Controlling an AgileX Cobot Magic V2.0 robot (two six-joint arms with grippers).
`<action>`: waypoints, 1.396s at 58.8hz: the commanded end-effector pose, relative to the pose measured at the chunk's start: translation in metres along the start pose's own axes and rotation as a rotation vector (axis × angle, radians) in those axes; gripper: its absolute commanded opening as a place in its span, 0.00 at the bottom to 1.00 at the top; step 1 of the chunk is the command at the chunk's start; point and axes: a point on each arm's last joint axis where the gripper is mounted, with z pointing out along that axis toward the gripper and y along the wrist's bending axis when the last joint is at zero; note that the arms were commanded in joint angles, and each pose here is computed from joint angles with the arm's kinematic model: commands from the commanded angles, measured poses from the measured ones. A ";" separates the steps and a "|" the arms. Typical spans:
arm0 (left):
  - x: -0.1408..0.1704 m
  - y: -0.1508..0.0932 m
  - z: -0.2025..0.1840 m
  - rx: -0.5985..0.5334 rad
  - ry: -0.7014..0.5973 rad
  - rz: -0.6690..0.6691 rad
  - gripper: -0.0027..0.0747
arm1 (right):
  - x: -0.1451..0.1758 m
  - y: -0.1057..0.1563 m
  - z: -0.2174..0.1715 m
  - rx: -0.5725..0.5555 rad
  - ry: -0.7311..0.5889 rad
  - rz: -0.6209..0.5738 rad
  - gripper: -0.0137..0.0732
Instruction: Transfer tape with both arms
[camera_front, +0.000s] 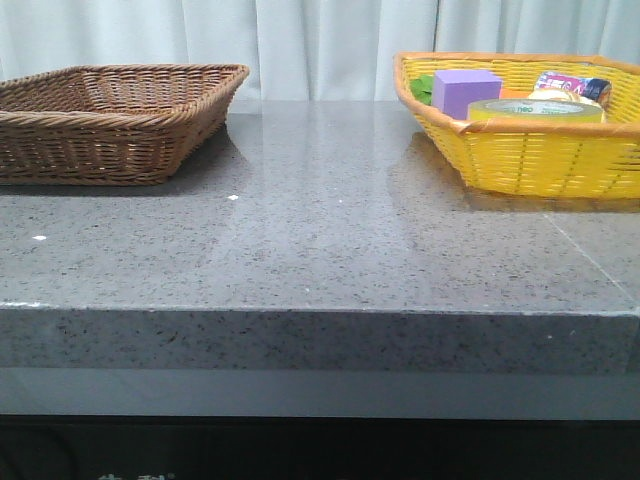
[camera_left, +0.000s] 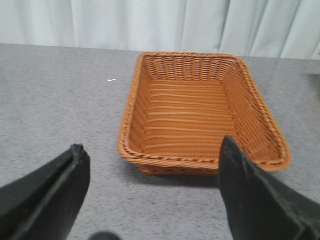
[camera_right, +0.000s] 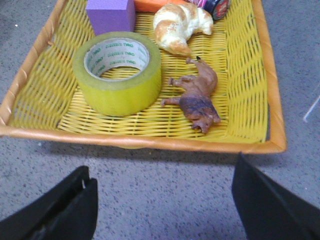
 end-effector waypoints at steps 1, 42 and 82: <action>-0.019 -0.009 -0.001 0.078 -0.108 0.018 0.74 | -0.031 0.001 -0.001 -0.006 -0.058 0.012 0.80; -0.011 -0.072 -0.020 0.625 -0.078 0.166 0.74 | -0.123 0.009 0.129 -0.052 0.324 0.020 0.73; -0.010 -0.073 -0.021 0.643 -0.071 0.171 0.74 | -0.119 0.007 0.251 -0.060 0.565 0.009 0.60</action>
